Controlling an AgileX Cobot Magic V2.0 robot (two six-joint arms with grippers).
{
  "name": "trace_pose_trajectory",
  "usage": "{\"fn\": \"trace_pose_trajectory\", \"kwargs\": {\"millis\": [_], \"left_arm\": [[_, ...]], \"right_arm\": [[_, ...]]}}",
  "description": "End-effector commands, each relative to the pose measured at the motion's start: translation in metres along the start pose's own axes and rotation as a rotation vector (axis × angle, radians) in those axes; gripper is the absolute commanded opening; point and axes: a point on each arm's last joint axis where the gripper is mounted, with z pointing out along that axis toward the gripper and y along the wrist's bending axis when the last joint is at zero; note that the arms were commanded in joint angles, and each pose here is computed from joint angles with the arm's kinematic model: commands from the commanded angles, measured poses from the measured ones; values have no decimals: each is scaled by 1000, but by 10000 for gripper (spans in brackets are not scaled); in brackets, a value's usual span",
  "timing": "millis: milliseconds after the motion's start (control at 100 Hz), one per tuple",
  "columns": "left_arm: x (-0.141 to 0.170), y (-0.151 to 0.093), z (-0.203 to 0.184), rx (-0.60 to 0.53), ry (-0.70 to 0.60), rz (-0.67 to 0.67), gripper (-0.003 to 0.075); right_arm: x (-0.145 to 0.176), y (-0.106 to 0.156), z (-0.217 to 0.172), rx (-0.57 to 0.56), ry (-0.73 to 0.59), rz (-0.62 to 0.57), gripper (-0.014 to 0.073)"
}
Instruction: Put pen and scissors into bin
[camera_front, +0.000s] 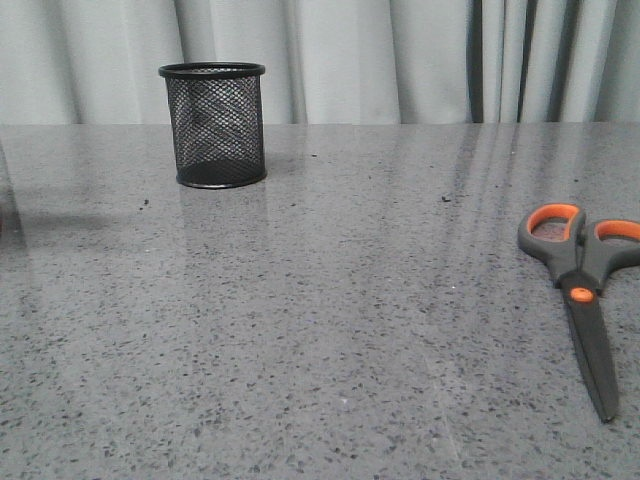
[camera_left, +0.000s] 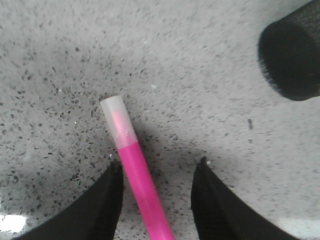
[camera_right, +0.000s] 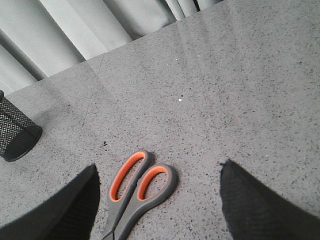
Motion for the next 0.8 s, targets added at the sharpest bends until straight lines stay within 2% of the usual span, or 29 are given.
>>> {"fn": "trace_pose_trajectory", "kwargs": {"millis": [0, 170, 410, 630, 789], "left_arm": [[-10, -2, -1, 9, -25, -31, 285], [-8, 2, 21, -15, 51, -57, 285], [-8, 8, 35, -59, 80, -48, 284], [1, 19, 53, -145, 217, 14, 185], [7, 19, 65, -187, 282, 72, 178]], "right_arm": [[-15, 5, -2, -15, -79, -6, 463], [-14, 5, -2, -15, -77, -6, 463], [-13, 5, -1, -14, -68, -6, 463], [-13, 4, -1, -13, -58, -6, 463], [-11, 4, -1, -12, -46, -6, 463]]}}
